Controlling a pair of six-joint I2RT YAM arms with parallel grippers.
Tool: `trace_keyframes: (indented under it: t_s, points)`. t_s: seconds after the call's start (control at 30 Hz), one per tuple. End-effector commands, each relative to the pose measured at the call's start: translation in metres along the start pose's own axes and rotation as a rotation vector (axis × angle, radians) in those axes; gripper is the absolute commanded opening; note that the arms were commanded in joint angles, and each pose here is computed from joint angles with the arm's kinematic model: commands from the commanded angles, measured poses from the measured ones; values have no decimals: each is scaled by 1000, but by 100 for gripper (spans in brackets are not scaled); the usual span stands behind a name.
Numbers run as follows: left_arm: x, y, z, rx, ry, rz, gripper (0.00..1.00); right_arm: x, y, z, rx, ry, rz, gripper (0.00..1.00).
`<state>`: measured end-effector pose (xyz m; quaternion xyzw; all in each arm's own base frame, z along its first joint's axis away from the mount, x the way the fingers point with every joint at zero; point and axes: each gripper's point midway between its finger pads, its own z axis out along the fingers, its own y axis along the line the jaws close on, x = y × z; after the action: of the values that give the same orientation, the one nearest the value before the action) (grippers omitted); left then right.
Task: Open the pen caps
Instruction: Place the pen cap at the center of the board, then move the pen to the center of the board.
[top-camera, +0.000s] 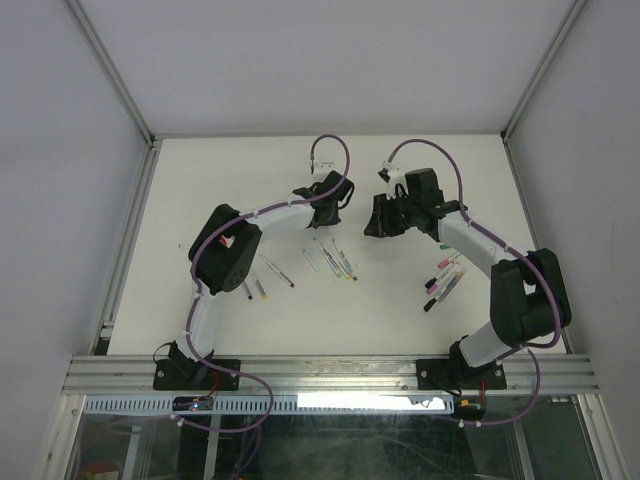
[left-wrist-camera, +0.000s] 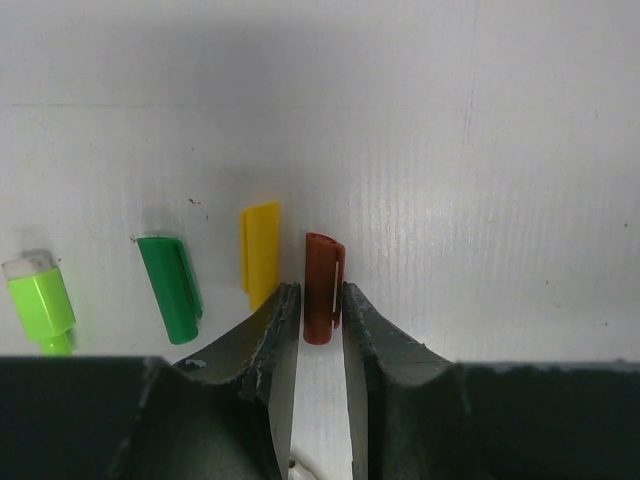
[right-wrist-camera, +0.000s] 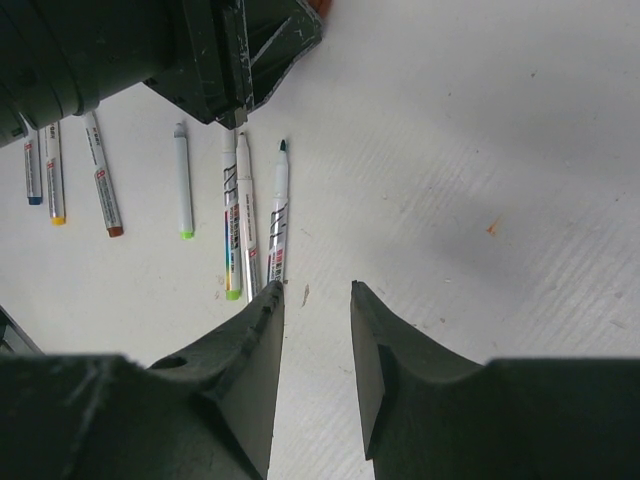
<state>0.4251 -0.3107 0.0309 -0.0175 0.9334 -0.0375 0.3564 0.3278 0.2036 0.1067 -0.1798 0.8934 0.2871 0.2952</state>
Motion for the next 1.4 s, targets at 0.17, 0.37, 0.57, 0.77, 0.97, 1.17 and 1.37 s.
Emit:
trace_keyframes:
  t_s: [0.17,0.37,0.57,0.77,0.97,1.17,1.37]
  points:
    - [-34,-32,-37,100,-81,5,27,-26,10,-18,-30,-90,-61,35]
    - [-56,-43,-81,180,-162,-18,28,-31,17,-30,-62,-123,-118,35]
    - [-66,-29,-118,234,-244,-68,31,-32,27,-56,-201,-145,-209,35]
    - [-52,-11,-154,351,-301,-58,36,-34,30,-101,-325,-197,-317,35]
    - [-29,1,-211,608,-418,22,54,-41,34,-137,-341,-285,-455,35]
    - [-9,28,-260,778,-578,2,84,-42,24,-144,-276,-262,-697,51]
    - [6,53,-290,875,-708,-50,99,-28,-27,-142,-196,-32,-1007,56]
